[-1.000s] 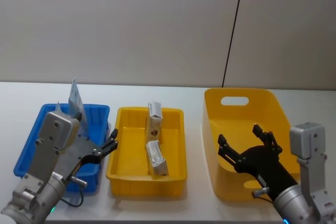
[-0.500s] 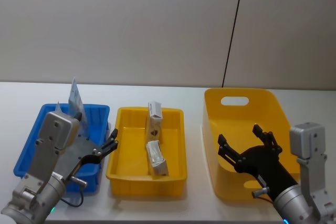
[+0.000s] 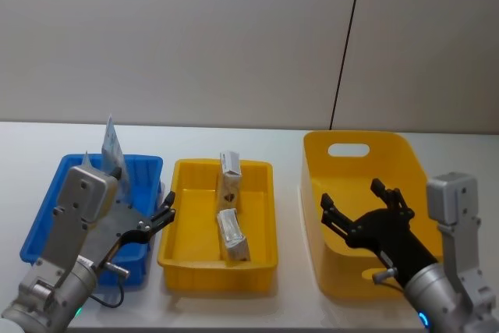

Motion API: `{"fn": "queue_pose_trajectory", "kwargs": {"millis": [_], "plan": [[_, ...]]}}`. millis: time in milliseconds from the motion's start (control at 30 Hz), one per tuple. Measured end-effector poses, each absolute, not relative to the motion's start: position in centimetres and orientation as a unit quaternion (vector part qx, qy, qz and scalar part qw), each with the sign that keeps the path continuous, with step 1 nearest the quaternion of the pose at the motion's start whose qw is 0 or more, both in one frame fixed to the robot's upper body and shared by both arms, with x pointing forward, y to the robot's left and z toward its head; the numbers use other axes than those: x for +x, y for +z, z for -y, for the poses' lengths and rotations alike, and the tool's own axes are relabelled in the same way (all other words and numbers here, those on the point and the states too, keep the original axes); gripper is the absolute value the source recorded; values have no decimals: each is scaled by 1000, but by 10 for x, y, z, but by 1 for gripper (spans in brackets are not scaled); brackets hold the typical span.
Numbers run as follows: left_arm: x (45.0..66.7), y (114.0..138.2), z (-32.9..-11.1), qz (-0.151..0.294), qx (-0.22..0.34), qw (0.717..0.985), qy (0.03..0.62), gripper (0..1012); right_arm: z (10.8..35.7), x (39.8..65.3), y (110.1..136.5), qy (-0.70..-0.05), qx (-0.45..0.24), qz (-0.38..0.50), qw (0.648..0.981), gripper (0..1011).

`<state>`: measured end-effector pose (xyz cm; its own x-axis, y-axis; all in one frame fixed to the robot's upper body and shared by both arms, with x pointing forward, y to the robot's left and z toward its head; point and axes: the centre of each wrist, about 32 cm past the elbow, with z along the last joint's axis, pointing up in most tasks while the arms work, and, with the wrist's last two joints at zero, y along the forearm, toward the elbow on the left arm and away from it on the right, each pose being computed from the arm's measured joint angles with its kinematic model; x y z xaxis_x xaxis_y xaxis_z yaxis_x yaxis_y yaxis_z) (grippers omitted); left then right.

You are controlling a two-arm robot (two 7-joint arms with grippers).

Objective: Bimanual collaborative sorting of washing and personal care products

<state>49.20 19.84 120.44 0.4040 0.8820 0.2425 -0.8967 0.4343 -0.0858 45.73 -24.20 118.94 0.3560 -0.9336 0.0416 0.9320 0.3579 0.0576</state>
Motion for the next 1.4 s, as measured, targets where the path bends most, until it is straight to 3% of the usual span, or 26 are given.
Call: {"fn": "queue_pose_trajectory", "kwargs": {"millis": [500, 967, 1400], "plan": [[492, 1204, -198, 126, 29, 837, 531, 1001, 237, 504, 1194, -523, 3, 9, 852, 1002], [492, 1204, -198, 126, 29, 837, 531, 1001, 198, 527, 1200, -496, -18, -39, 867, 1002], [492, 1204, -198, 127, 29, 837, 531, 1002, 156, 531, 1209, -507, -67, -100, 854, 1002]]}}
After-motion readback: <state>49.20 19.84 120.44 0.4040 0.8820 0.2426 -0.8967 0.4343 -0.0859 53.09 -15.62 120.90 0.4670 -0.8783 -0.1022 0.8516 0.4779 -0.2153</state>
